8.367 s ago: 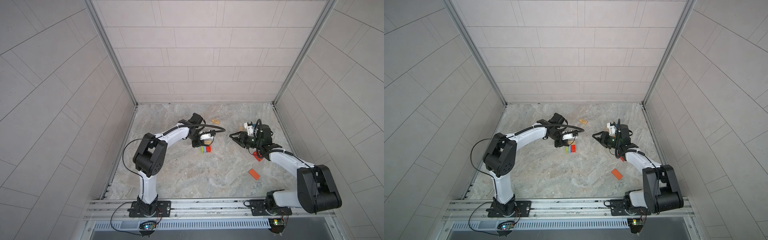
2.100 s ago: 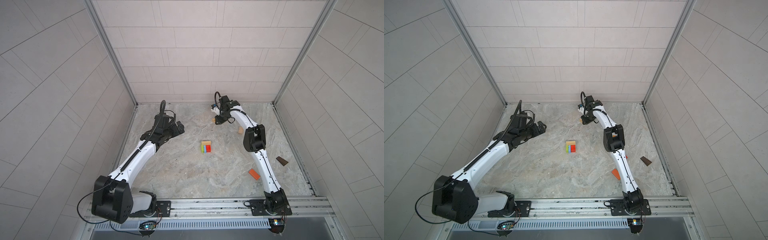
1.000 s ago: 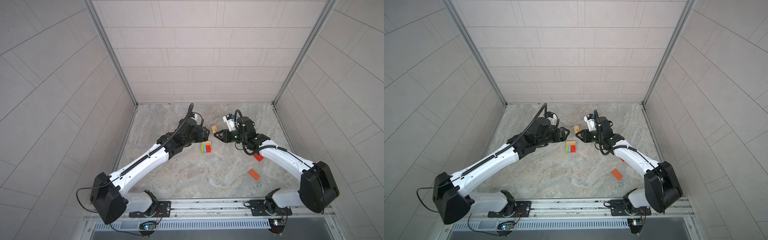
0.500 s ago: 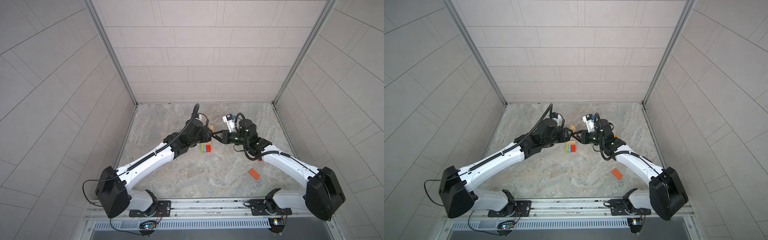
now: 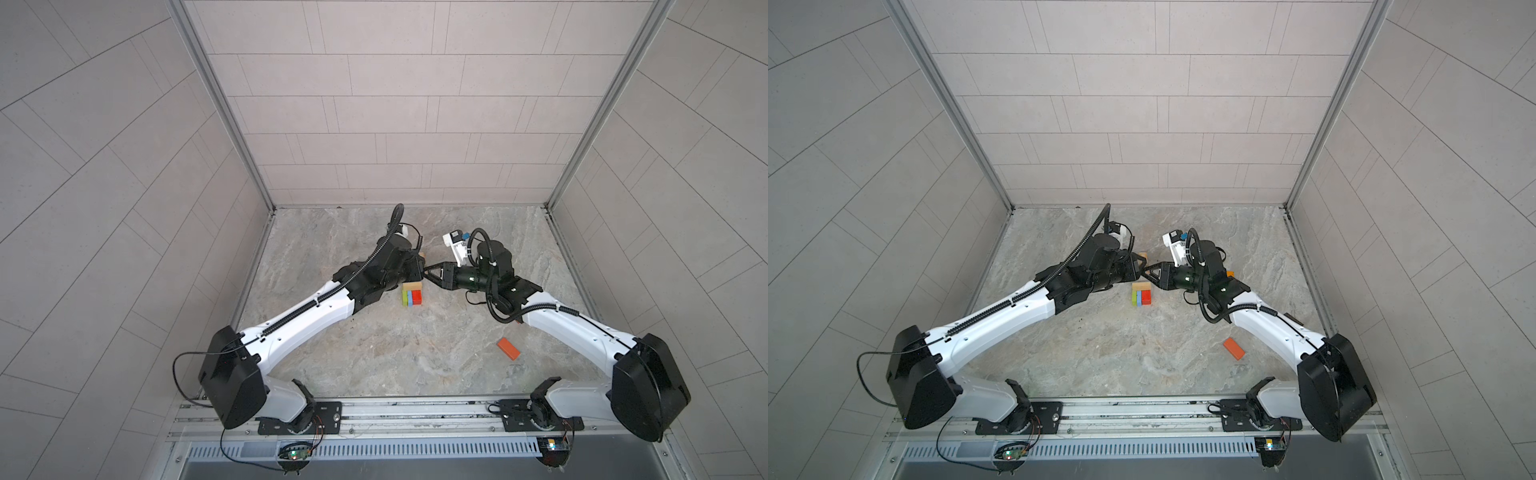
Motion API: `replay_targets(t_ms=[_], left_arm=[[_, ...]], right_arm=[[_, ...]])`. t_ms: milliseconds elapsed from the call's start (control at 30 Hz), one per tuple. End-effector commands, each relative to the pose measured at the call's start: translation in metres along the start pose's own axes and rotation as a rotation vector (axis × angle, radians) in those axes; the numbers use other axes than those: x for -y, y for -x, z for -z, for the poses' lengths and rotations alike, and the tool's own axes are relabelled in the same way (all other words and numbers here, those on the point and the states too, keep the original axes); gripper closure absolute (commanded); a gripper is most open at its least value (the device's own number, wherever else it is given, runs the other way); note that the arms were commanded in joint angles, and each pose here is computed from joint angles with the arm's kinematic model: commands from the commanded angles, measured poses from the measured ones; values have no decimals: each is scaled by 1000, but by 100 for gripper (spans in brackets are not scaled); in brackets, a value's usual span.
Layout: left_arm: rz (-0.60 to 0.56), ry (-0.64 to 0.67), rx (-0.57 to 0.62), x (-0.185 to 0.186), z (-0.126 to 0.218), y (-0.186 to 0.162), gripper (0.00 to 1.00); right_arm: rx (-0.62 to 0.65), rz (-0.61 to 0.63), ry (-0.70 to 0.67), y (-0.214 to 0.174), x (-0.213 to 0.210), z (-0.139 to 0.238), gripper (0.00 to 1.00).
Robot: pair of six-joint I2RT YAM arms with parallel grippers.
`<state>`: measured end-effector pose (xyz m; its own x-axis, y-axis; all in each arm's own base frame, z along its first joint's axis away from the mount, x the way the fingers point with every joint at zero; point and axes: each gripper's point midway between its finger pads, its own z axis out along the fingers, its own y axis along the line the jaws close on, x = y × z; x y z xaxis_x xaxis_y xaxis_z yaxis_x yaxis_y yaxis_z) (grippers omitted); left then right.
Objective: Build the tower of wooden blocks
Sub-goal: 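Carry the Dragon block toward the left gripper while the left gripper approaches, then grasp the Dragon block with the left gripper while the right gripper opens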
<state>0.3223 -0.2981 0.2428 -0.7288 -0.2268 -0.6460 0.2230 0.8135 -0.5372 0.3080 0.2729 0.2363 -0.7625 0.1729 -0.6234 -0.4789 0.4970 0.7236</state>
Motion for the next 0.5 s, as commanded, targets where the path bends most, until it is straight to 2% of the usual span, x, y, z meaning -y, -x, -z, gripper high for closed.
replay_targets(t_ms=[0, 100, 233, 367, 467], left_arm=[[-7, 2, 13, 3, -2, 6, 78], [-36, 2, 6, 2, -2, 4, 86], [-52, 5, -5, 1, -1, 2, 91], [-101, 22, -28, -1, 4, 0, 93], [-182, 43, -59, -2, 12, 1, 94]], right_arm=[[15, 18, 51, 4, -11, -1, 93], [18, 19, 53, 3, -11, -1, 89], [25, 21, 61, 5, -12, -1, 81], [31, 31, 76, 5, -14, 0, 61], [37, 37, 74, 4, -12, 4, 51]])
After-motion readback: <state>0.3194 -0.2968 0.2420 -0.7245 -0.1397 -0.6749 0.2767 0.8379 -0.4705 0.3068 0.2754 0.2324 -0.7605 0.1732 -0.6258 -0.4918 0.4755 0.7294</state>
